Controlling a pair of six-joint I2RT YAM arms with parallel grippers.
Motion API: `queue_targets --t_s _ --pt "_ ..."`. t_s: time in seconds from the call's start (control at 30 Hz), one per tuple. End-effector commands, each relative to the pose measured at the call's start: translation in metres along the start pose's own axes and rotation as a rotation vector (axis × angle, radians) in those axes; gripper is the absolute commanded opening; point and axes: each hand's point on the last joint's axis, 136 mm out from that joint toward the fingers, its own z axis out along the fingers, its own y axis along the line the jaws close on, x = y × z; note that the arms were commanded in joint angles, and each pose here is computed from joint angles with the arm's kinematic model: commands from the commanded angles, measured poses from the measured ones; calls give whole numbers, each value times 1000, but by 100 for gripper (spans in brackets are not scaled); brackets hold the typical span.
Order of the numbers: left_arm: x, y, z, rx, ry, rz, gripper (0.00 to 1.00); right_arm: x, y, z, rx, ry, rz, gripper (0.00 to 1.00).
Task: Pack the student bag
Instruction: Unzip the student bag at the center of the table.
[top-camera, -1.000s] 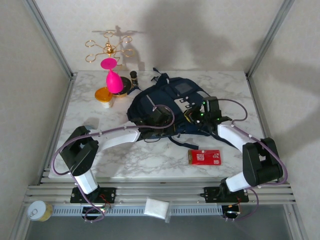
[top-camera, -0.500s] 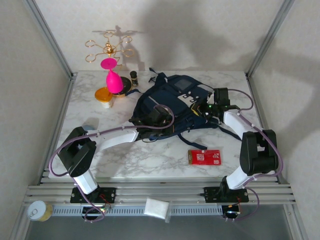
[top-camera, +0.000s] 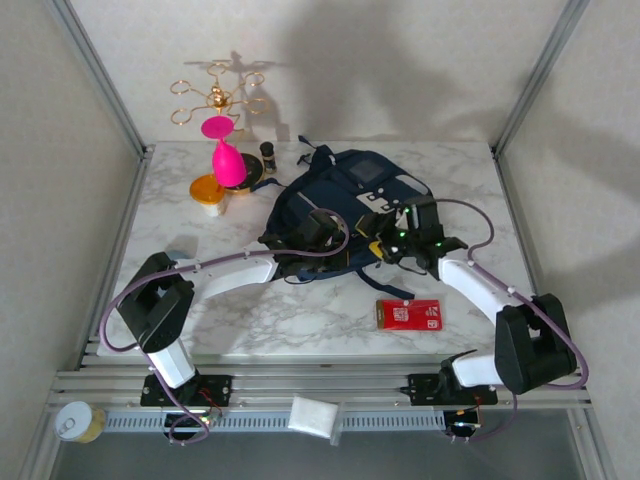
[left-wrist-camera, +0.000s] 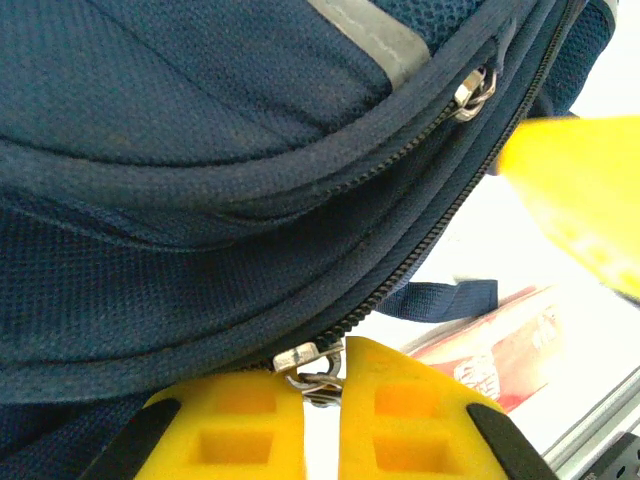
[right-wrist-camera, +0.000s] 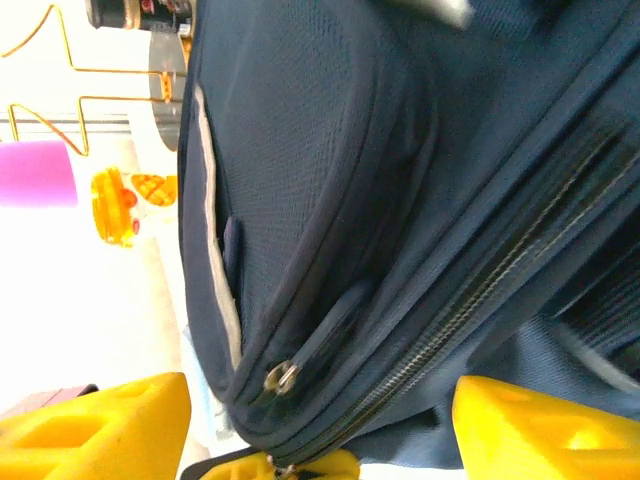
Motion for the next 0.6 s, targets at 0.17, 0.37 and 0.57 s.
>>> queue_targets --t_s 0.17,0.37,0.57 --pt "-11 -11 -3 18 -14 -11 0 -23 16 29 -40 -118 110 53" --pt "-13 8 -10 -63 -30 -33 0 -39 5 14 48 -195 6 11" --pt "-2 27 -23 -99 -13 -18 0 -70 -8 -18 28 -169 -93 0"
